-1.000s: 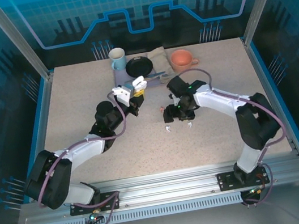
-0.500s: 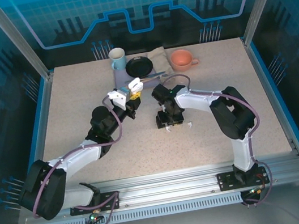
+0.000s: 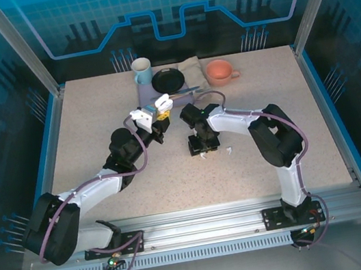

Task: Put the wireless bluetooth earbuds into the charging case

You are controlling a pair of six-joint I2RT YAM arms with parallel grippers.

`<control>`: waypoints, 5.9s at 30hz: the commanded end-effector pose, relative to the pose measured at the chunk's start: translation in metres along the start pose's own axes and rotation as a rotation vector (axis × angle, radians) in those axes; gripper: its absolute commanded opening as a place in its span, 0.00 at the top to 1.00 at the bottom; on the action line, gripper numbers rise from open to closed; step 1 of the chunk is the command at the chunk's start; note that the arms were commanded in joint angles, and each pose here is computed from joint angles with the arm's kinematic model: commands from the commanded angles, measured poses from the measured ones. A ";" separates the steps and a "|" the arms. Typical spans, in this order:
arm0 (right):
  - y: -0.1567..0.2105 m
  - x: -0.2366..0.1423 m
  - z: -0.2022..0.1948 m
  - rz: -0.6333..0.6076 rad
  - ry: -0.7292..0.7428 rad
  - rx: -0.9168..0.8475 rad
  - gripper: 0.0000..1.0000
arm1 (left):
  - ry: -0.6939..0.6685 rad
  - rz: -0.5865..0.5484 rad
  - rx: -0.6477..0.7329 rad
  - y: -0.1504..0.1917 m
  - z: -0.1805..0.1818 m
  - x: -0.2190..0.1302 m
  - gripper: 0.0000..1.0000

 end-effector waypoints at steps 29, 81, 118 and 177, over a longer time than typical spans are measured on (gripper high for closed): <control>0.004 -0.015 0.002 -0.023 -0.011 0.020 0.70 | -0.011 -0.015 -0.012 -0.006 0.001 -0.003 1.00; -0.076 -0.331 0.083 -1.280 -0.749 -0.102 0.73 | 0.233 -0.028 -0.120 -0.046 -0.045 0.034 1.00; -0.063 -0.289 0.074 -1.228 -0.680 -0.102 0.78 | 0.221 -0.058 -0.123 -0.058 -0.043 0.036 1.00; -0.049 -0.311 0.029 -1.095 -0.666 0.121 0.34 | 0.187 -0.055 -0.161 -0.054 -0.037 0.039 1.00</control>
Point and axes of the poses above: each hand's point on the last joint's axis, 136 mm out from that joint toward the fingers, its own x axis out along the fingers, its own z axis along the line the jaws close on, y = z × x, the point moved 1 cm from there along -x, back along the fingers, and after that the axes turned 6 degrees about -x, right-handed, at the moved point
